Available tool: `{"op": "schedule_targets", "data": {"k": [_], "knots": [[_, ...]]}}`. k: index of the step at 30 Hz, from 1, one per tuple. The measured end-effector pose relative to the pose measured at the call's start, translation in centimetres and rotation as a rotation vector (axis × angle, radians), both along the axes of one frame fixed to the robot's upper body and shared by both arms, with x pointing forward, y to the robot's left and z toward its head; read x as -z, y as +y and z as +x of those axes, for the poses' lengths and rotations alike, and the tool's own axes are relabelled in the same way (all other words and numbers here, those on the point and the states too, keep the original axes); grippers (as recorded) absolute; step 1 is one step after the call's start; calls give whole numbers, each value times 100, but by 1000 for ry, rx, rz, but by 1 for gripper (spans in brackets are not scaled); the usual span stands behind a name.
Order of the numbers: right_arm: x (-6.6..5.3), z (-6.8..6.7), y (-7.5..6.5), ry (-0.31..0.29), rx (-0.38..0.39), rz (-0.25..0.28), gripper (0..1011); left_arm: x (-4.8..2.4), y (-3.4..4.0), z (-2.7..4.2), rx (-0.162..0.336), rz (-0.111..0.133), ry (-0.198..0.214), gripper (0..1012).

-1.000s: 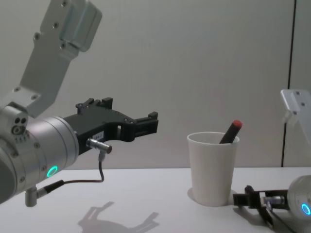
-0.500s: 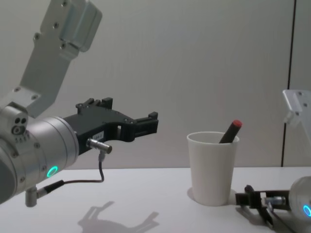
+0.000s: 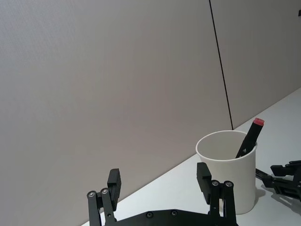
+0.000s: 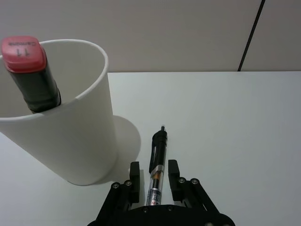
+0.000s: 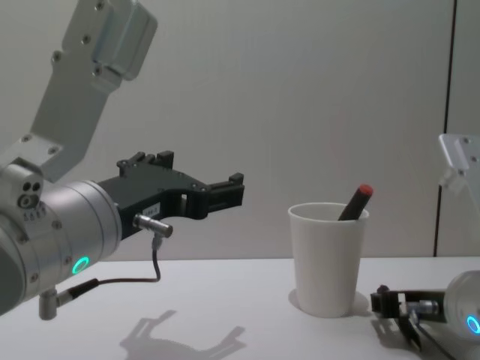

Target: Place the pen into the pen holder.

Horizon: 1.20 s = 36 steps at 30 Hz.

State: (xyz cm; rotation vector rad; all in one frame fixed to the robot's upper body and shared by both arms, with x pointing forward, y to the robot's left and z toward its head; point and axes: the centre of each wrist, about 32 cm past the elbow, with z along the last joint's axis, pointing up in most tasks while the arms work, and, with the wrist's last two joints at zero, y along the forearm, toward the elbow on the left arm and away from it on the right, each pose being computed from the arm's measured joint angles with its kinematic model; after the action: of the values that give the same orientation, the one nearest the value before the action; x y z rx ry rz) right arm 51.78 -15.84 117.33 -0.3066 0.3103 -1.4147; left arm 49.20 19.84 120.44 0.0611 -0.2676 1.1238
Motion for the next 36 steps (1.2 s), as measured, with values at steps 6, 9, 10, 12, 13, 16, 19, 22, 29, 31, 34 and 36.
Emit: {"op": "schedule_targets", "data": {"k": [6, 9, 10, 12, 13, 16, 19, 22, 29, 31, 34, 36], "knots": [[-3, -8, 6, -5, 2, 5, 204, 0, 0, 0, 0, 0, 0, 1001], [-6, -10, 10, -6, 7, 7, 146, 0, 0, 0, 0, 0, 0, 1001], [-9, -10, 9, -7, 11, 8, 133, 0, 0, 0, 0, 0, 0, 1001], [-10, -11, 10, -7, 14, 9, 53, 0, 0, 0, 0, 0, 0, 1001], [-10, -11, 11, -7, 16, 9, 49, 0, 0, 0, 0, 0, 0, 1001], [-10, -13, 12, -7, 21, 10, 0, 0, 0, 0, 0, 0, 0, 1001], [-10, -13, 12, -7, 26, 11, 0, 0, 0, 0, 0, 0, 0, 1001], [-10, -14, 12, -7, 29, 11, 0, 0, 0, 0, 0, 0, 0, 1001], [-11, -15, 13, -7, 33, 12, 0, 0, 0, 0, 0, 0, 0, 1001], [-11, -15, 12, -7, 34, 12, 0, 0, 0, 0, 0, 0, 0, 1001], [-11, -15, 11, -7, 34, 13, 0, 0, 0, 0, 0, 0, 0, 1001], [-9, -16, 9, -11, 31, 15, 0, 0, 0, 0, 0, 0, 0, 1001]]}}
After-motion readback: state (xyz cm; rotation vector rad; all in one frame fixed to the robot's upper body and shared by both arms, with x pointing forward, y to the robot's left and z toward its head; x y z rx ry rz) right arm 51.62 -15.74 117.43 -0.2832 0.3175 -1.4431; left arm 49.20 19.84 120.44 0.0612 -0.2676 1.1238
